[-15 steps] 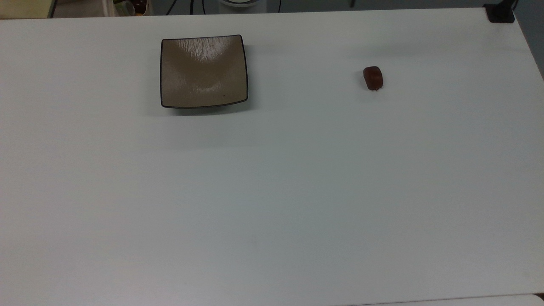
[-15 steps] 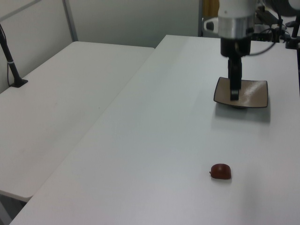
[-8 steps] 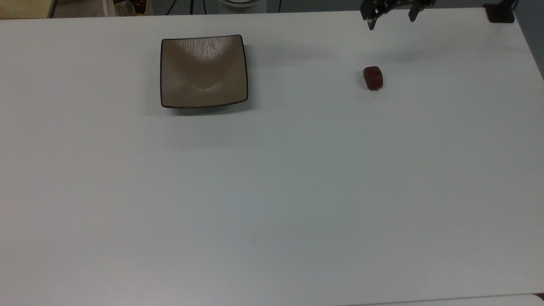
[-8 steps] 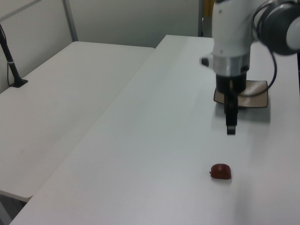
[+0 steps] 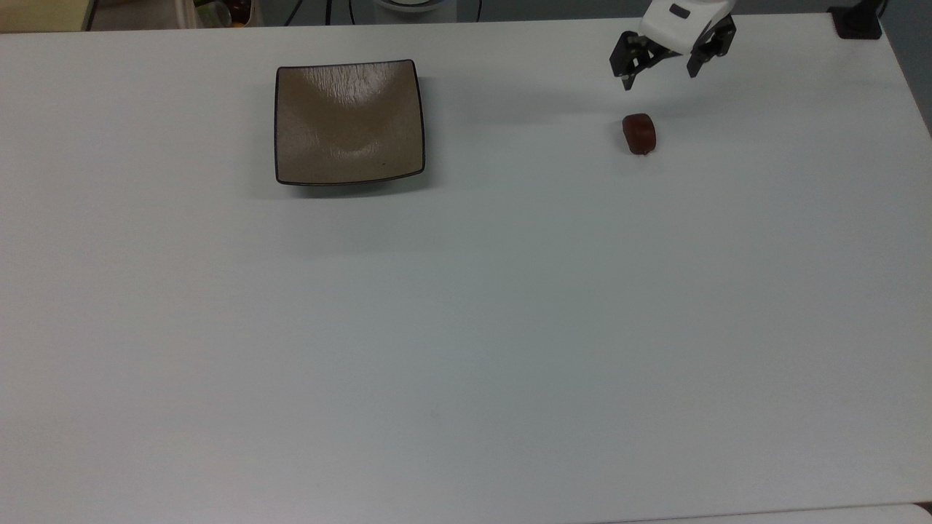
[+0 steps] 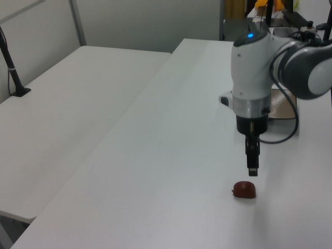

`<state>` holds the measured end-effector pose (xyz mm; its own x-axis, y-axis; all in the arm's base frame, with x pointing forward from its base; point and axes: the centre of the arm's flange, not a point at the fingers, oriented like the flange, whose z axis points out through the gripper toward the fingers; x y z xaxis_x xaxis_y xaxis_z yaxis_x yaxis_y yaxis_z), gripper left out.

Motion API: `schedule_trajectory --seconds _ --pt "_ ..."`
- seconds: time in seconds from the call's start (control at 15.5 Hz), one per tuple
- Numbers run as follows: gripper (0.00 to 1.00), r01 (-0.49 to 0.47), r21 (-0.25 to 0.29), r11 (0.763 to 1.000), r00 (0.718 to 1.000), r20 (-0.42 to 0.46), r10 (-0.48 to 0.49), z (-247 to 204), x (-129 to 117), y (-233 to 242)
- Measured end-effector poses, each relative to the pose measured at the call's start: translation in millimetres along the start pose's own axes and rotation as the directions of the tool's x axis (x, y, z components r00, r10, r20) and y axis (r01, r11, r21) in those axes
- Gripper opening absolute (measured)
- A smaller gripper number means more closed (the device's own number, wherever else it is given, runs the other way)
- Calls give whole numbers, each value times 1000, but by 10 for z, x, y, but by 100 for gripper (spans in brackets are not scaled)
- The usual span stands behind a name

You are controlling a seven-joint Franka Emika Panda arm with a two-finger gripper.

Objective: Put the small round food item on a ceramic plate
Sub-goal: 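Lower the open gripper around the food item and close it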

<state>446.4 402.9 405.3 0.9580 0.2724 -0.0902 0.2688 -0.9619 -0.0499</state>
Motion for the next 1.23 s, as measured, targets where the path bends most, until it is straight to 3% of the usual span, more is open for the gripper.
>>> schedule_trajectory --seconds 0.65,1.03,1.23 --pt "100 -35 -37 999 995 -94 31 704 70 -12" --pt "100 -18 -59 998 996 -88 13 901 73 4" --pt "93 -15 -64 998 997 -80 10 956 69 8"
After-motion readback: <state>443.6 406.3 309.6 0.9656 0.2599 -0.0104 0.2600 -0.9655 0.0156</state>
